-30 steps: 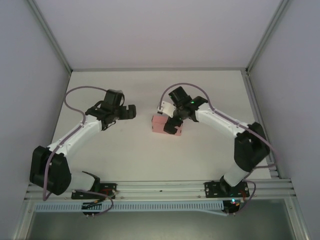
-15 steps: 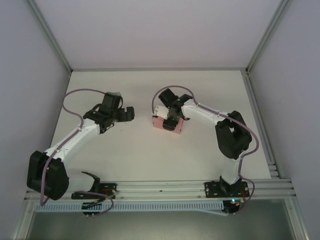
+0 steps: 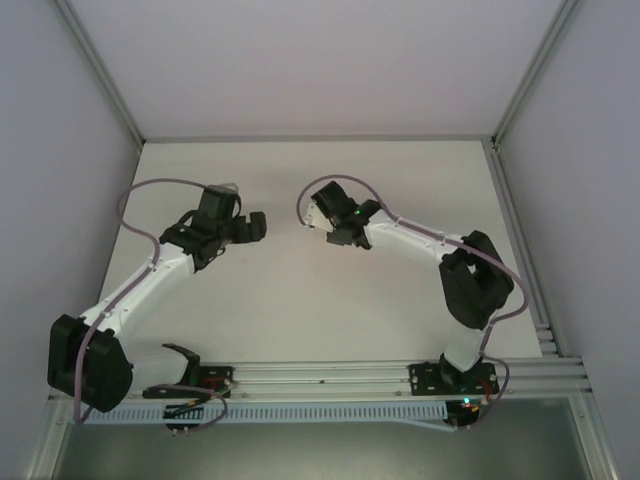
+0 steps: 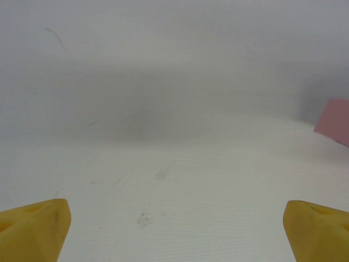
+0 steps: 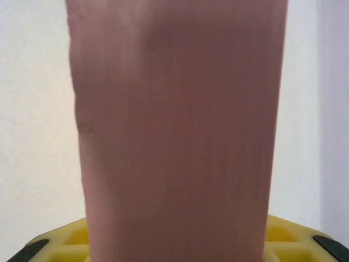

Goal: Assemble paper box

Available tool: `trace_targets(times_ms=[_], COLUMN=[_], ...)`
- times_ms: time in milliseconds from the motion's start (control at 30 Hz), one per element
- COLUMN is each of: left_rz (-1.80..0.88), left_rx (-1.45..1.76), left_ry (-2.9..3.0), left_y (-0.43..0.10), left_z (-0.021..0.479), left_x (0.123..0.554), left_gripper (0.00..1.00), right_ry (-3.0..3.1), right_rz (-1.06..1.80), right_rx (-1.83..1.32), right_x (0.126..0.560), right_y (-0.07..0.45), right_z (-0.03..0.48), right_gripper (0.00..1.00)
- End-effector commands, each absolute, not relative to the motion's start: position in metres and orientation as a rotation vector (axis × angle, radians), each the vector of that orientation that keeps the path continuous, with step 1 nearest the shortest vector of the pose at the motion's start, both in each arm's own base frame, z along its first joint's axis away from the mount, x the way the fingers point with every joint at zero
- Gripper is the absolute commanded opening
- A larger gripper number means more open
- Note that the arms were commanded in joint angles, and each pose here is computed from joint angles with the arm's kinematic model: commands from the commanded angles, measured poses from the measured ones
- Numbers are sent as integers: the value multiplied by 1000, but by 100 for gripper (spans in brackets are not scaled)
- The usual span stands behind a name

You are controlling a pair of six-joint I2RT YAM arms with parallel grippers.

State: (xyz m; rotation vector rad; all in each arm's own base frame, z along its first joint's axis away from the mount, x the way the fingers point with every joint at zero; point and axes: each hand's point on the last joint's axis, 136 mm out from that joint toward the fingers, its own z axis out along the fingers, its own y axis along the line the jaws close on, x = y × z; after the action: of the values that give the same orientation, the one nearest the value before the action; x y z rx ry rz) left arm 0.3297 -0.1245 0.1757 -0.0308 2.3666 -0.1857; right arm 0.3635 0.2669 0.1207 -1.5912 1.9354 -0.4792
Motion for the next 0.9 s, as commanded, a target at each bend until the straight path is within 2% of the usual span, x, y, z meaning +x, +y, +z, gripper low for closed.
trace_targets(times_ms=[0,100,333,800,867], left_rz=[-153,-146,-143,-144,-145], left_rx=[-71,-78,-88,-85,-84], left_ry=[2345,2347,2341,2345,2342], left_y=[-114,-111,-110,-110,-110], left_z=[178,177,179,178,179], left_x=[325,323,323,321,321], left_gripper=[100,100,100,100,100], right_ry=[1670,1602,1544,1647,1676], right_rz=[-665,-723,-839,-752,-735], right_rx=[-1548,-1582,-1542,-1642,-1663], right_x=[382,380,385,358,354], right_y=[278,281,282,284,283], right_z=[148,140,118,59,54], right_gripper=[37,39,37,39,42])
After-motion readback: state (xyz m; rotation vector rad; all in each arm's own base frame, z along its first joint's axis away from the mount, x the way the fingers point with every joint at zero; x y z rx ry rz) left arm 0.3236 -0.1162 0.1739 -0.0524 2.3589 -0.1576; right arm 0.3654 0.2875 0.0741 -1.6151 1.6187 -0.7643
